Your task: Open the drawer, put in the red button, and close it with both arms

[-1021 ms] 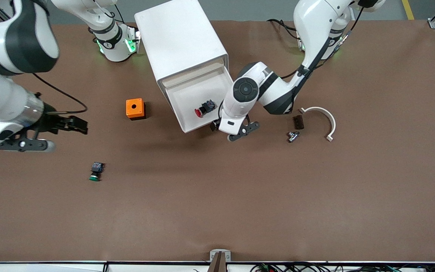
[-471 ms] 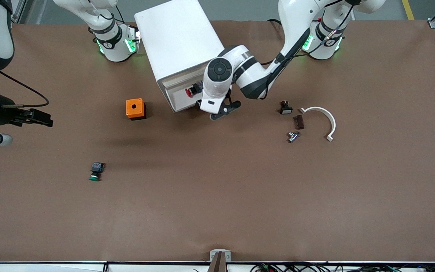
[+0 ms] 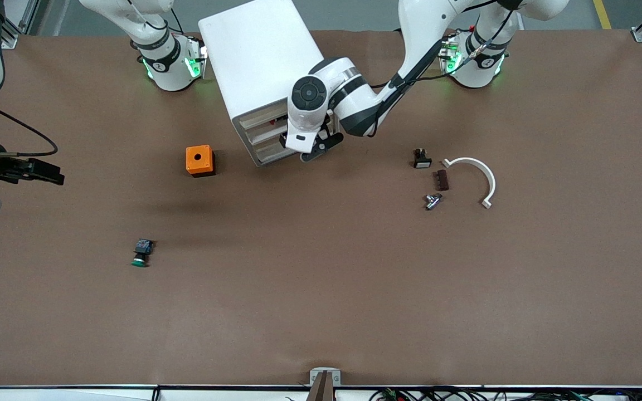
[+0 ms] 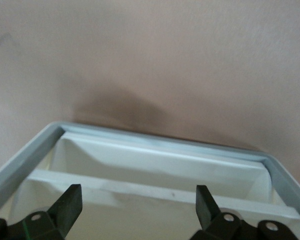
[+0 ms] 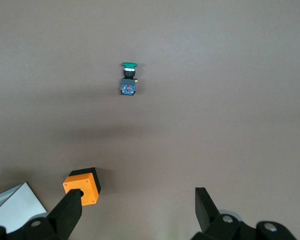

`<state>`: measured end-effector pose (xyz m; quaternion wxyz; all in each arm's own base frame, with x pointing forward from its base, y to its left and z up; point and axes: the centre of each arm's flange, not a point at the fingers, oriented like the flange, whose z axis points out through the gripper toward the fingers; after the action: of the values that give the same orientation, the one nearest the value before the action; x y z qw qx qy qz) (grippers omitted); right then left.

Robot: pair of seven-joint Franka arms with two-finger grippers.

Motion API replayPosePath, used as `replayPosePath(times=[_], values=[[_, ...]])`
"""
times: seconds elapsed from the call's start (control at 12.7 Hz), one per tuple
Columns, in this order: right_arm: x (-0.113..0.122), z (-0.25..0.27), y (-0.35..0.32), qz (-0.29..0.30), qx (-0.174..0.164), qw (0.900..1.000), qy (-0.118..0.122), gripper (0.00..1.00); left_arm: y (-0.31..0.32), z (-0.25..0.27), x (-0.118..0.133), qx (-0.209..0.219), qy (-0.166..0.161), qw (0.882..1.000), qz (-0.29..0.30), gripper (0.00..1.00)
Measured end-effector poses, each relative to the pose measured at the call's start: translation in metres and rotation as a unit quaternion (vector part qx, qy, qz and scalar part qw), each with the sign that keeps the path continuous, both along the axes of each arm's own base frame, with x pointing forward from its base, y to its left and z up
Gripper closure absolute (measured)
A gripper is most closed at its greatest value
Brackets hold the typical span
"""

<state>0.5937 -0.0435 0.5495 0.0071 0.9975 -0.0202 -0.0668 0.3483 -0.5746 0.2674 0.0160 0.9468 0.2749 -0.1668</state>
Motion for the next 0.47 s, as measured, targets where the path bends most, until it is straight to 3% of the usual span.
replayPosePath(times=[0.47], values=[[0.004,0.023,0.003,0.003,-0.001,1.0,-0.026,0.0,-0.002,0.005,0.005,-0.002,0.007,1.0,0.031,0.0]])
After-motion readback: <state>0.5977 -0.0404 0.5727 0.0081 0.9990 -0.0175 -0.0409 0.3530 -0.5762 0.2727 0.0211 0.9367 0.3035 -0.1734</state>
